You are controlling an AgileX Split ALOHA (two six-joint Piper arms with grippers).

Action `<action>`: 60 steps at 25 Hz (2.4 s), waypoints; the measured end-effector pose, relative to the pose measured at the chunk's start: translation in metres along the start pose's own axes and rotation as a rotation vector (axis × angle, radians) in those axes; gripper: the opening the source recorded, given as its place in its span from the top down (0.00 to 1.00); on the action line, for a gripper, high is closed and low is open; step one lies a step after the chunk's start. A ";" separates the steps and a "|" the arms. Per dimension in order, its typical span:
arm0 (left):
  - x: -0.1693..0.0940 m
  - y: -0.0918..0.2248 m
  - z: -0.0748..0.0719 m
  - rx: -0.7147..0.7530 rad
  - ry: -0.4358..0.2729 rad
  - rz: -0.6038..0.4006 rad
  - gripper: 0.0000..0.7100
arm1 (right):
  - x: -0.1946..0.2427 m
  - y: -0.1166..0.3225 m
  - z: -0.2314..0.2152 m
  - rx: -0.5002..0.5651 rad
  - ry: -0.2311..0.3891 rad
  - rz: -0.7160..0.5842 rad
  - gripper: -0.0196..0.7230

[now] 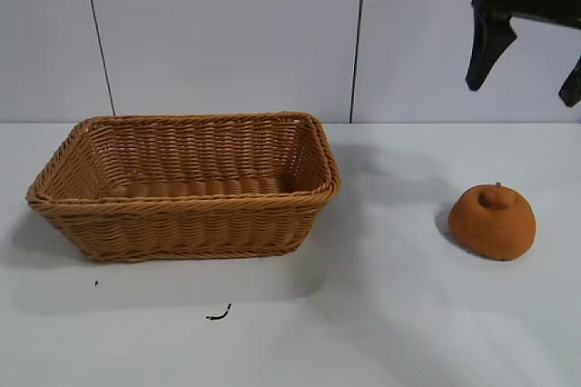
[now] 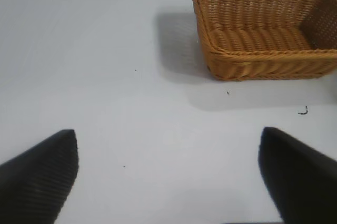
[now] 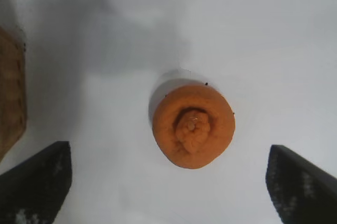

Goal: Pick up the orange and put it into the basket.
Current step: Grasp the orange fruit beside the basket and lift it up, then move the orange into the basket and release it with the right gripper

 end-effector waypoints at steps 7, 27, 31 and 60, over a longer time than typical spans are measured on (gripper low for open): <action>0.000 0.000 0.000 0.000 0.000 0.000 0.06 | 0.041 0.002 -0.011 0.020 0.056 0.095 0.04; 0.000 0.000 0.000 0.000 0.000 -0.001 0.06 | -0.048 -0.022 -0.006 0.012 0.106 -0.077 0.92; 0.000 0.000 0.000 0.000 0.000 -0.001 0.06 | -0.098 -0.039 0.008 -0.002 0.069 -0.224 0.92; 0.000 0.000 0.000 0.000 0.000 -0.001 0.06 | 0.011 0.012 0.293 -0.548 -0.118 -0.311 0.92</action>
Point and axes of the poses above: a point on each arm's last joint axis where the gripper is mounted, x pointing out along that axis toward the gripper, z along the wrist's bending axis when the last joint is at zero, y = z × x, the point moved 3 cm from there along x, pointing out along that axis toward the gripper, and after that the axes turned 3 degrees about x, right-handed, at the moved point
